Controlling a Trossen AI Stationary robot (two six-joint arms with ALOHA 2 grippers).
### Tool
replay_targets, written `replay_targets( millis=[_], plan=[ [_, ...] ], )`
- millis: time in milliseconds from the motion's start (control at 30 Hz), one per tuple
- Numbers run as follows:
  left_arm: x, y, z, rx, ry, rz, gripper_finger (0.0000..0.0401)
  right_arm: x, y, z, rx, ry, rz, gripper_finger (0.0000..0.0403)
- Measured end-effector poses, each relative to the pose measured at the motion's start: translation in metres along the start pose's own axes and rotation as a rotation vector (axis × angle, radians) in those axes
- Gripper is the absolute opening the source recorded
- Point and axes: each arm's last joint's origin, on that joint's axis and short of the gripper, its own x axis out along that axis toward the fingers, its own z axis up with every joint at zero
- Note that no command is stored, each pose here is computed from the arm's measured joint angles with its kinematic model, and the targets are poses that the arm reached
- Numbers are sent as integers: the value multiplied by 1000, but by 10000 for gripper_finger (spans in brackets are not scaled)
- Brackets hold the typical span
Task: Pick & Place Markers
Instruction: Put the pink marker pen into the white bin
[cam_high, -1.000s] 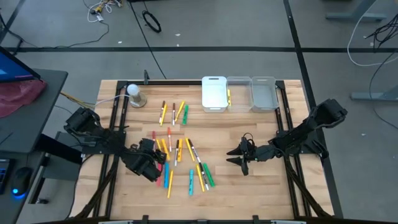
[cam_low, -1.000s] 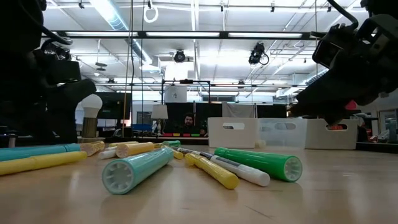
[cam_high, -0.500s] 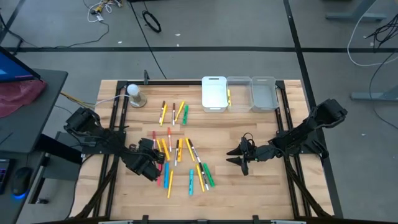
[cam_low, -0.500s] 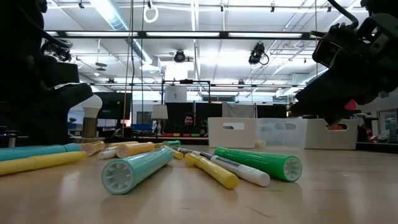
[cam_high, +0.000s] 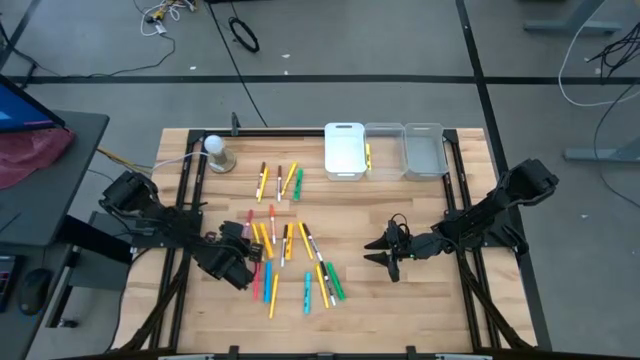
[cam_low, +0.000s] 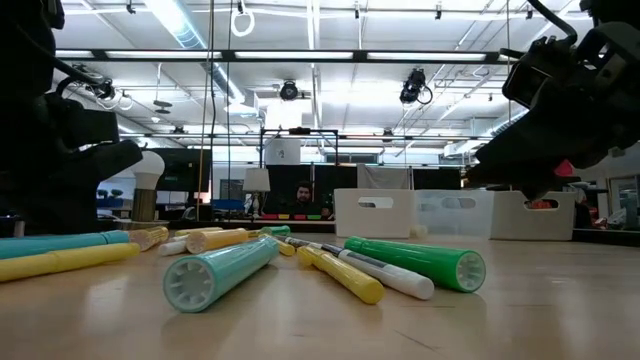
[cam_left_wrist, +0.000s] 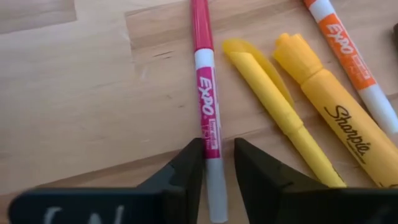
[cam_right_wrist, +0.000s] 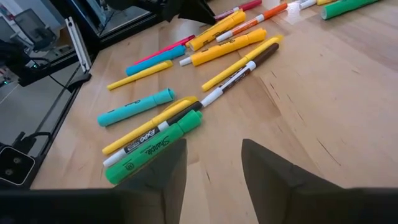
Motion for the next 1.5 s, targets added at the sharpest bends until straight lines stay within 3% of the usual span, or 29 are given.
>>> replay_targets(
  millis=[200,467,600,800,967,1133,1233,1300,1500],
  plan=[
    [0,4,1,26,2,40,29,0,0,0,0,-10,-15,155],
    [-20,6,12,108,-7,244,28,0,-1,1,0,-25,-37,155],
    [-48,-13,26,157,-57,253,28,0,-2,1,-6,-37,-57,155],
    [-78,-60,49,193,-164,21,29,0,-4,3,-14,-80,-125,155],
    [-77,-109,83,242,-208,-204,28,-1,-3,-3,-15,-16,-88,155],
    [-61,-153,143,260,-238,-488,28,-6,3,-18,32,165,16,155],
    [-49,-167,189,213,-307,-658,28,-11,5,-29,59,254,11,155],
    [-37,-168,217,188,-341,-689,28,-14,6,-34,55,272,-15,155],
    [-2,-190,289,175,-356,-608,28,-17,8,-36,29,199,-96,155]
  ],
)
